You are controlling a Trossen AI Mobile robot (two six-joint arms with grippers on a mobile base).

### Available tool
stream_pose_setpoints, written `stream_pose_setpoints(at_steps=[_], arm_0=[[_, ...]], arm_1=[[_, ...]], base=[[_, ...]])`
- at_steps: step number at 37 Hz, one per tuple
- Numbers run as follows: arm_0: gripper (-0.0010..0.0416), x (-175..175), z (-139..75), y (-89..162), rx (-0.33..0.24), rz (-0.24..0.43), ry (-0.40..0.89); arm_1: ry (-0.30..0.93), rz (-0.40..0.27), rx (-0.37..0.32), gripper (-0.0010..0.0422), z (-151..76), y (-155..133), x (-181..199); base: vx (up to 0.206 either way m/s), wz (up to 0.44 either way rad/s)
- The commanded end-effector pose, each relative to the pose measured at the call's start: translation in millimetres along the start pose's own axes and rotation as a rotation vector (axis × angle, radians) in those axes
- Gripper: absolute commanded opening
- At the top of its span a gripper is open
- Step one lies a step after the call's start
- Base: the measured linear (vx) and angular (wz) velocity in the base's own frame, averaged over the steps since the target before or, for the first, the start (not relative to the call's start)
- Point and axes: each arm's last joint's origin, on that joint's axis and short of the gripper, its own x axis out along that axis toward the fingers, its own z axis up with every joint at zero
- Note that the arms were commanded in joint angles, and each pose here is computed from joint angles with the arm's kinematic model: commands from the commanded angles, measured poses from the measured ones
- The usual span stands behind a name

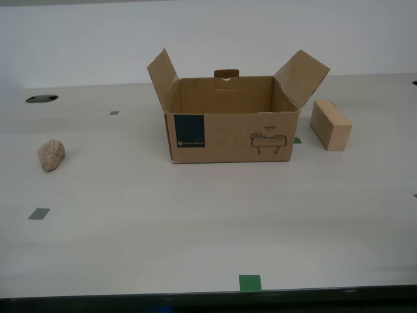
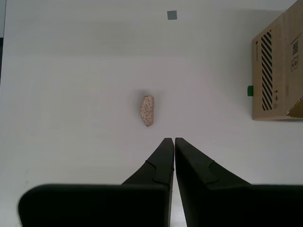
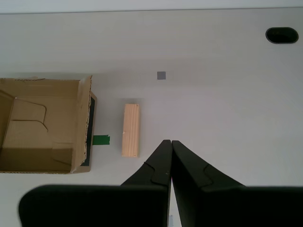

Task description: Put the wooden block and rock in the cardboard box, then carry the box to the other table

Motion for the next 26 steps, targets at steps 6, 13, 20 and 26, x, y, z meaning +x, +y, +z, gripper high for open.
stream_pose_setpoints(at_steps=[6, 13, 20, 26], arm_0=[[0.0000, -0.2, 0.4, 0.2, 0.001, 0.001, -0.004], [0.0000, 0.0, 1.2, 0.2, 0.005, 0.001, -0.011], [0.0000, 0.0, 1.0, 0.2, 0.105, 0.001, -0.010], [0.0000, 0.1, 0.2, 0.2, 0.134, 0.001, -0.001]], arm_1=[[-0.006, -0.002, -0.002, 0.0000, 0.6, 0.1, -0.1], [-0.029, -0.002, -0.002, 0.0000, 2.9, 0.2, 0.0], [-0.037, -0.002, -0.003, 0.0000, 3.7, 0.1, -0.1], [-0.046, -0.003, -0.003, 0.0000, 4.5, 0.1, -0.1]], base=[[0.000, 0.000], [0.000, 0.000], [0.000, 0.000], [0.000, 0.000]])
